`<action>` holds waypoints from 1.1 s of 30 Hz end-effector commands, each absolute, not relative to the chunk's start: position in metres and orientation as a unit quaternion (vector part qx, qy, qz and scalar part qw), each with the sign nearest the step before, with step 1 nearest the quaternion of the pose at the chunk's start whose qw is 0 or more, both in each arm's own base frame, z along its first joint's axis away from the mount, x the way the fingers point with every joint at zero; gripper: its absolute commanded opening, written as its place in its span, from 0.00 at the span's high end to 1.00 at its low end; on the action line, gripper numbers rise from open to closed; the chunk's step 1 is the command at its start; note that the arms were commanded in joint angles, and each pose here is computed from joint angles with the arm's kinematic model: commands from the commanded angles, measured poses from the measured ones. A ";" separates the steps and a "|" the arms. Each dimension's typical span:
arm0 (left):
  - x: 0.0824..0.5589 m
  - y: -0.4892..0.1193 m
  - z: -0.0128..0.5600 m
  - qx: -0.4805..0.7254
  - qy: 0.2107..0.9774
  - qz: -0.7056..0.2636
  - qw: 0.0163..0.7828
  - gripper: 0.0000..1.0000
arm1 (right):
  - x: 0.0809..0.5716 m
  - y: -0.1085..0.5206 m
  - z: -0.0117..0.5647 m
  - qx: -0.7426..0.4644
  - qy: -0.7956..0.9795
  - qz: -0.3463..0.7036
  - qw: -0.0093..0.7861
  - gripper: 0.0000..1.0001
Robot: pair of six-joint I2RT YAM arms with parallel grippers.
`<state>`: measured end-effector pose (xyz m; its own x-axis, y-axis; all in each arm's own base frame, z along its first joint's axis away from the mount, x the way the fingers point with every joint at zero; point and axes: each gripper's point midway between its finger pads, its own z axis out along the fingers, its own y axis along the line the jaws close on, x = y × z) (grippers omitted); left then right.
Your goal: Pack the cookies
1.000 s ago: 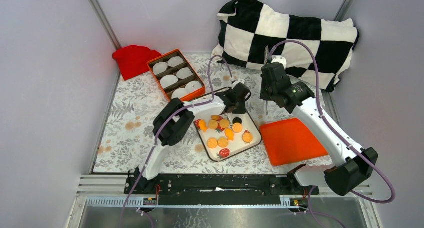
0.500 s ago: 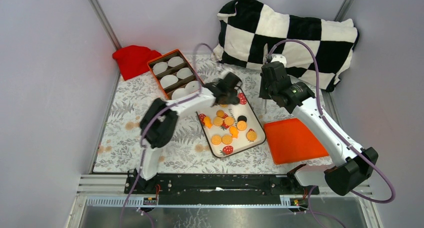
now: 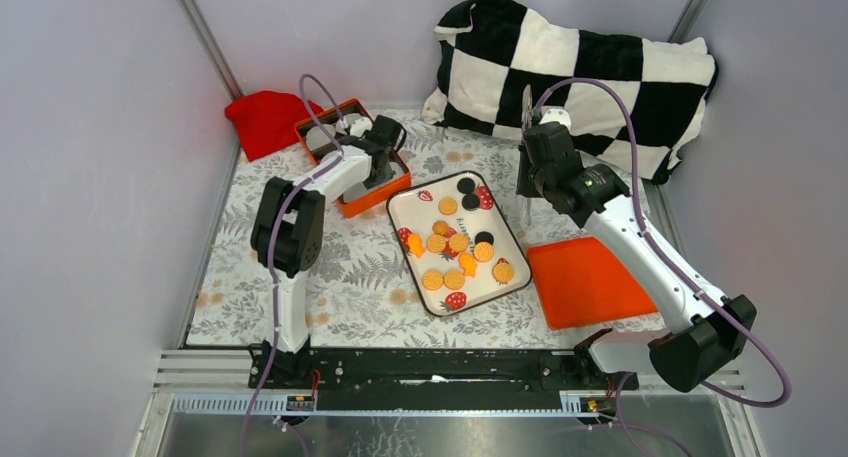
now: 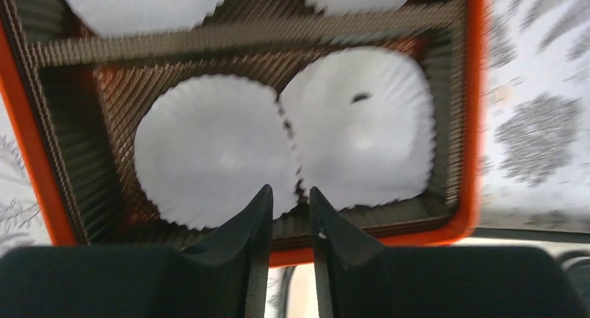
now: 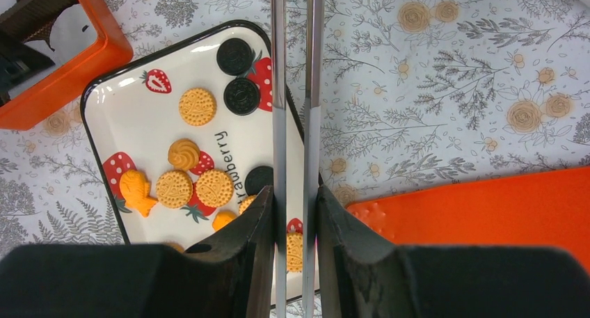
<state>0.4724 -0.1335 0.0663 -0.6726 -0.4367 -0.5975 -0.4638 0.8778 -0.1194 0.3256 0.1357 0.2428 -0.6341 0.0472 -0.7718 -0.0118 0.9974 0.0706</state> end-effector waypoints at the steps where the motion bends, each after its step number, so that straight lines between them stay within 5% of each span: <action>1: 0.444 -0.118 0.053 -0.249 0.921 0.071 0.292 0.70 | 0.330 0.141 0.261 0.003 0.886 0.056 0.461 0.80; 19: 0.277 -0.074 0.043 -0.267 0.934 0.098 0.216 0.71 | 0.320 0.144 0.246 -0.013 0.889 0.069 0.452 0.79; 33: 0.209 -0.060 0.082 -0.285 0.933 0.064 0.212 0.71 | 0.313 0.153 0.239 -0.019 0.895 0.095 0.436 0.79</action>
